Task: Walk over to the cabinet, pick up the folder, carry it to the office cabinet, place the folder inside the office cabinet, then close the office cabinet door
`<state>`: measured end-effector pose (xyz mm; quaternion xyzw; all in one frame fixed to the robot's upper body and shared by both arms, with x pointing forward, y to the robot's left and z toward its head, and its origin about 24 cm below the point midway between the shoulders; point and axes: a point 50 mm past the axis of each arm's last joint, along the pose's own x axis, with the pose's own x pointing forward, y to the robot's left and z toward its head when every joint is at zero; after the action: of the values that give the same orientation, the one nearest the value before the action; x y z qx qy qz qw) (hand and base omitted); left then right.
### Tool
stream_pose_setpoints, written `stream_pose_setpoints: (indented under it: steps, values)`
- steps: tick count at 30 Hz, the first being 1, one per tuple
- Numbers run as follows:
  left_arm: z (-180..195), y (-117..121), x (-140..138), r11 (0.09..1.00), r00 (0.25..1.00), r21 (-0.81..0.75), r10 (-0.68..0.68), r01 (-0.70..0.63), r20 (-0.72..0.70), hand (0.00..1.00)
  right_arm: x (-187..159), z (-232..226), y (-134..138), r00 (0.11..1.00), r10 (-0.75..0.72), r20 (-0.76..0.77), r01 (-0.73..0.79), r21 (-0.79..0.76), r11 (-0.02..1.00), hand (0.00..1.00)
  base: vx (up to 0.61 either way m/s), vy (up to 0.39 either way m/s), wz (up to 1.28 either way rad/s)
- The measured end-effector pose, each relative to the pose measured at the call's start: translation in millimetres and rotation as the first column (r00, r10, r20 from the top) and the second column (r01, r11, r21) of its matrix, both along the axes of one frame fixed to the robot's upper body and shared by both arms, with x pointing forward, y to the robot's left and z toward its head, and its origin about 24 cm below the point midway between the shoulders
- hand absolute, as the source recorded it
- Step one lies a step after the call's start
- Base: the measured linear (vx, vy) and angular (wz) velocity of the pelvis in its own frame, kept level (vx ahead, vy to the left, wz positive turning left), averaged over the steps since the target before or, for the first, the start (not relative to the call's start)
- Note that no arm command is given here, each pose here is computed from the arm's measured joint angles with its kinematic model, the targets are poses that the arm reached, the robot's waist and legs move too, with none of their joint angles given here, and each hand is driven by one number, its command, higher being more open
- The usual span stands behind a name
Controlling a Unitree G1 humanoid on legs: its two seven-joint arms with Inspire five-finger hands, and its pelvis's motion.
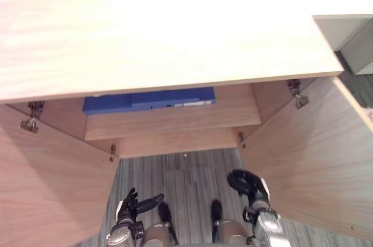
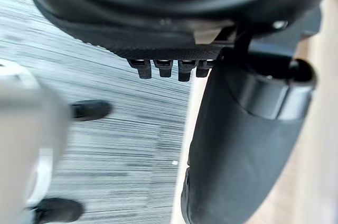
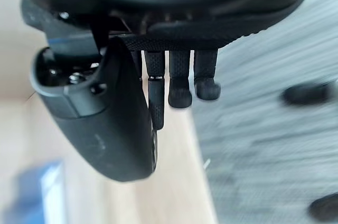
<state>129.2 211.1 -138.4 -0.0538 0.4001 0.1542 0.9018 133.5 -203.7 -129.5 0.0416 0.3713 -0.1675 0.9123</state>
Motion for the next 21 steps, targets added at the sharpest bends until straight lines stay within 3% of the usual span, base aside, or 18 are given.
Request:
stream_pose_setpoints:
  steps: [5,9,14,21]
  values:
    - [-5,-2,-7,0.999,0.998,0.01,-0.046,0.047,-0.042,1.0,-33,-15,-11,0.986,-0.102,-0.132,0.101,-0.008,0.995,1.0,-0.02,0.032,-0.16]
    - [-11,-3,-24,0.999,0.994,0.002,-0.052,0.053,-0.1,1.0,-41,-17,-15,0.975,-0.167,-0.147,0.169,0.003,0.986,1.0,-0.03,0.026,-0.37]
    - [-16,-2,-39,0.999,0.985,-0.01,-0.044,0.043,-0.164,1.0,-50,-14,-33,0.921,-0.37,-0.123,0.375,0.024,0.927,1.0,-0.06,0.03,-0.51]
    - [-19,1,-58,0.999,0.979,-0.004,-0.032,0.032,-0.204,1.0,-50,32,-91,0.817,-0.557,0.149,0.57,-0.06,0.82,1.0,-0.01,0.002,-0.67]
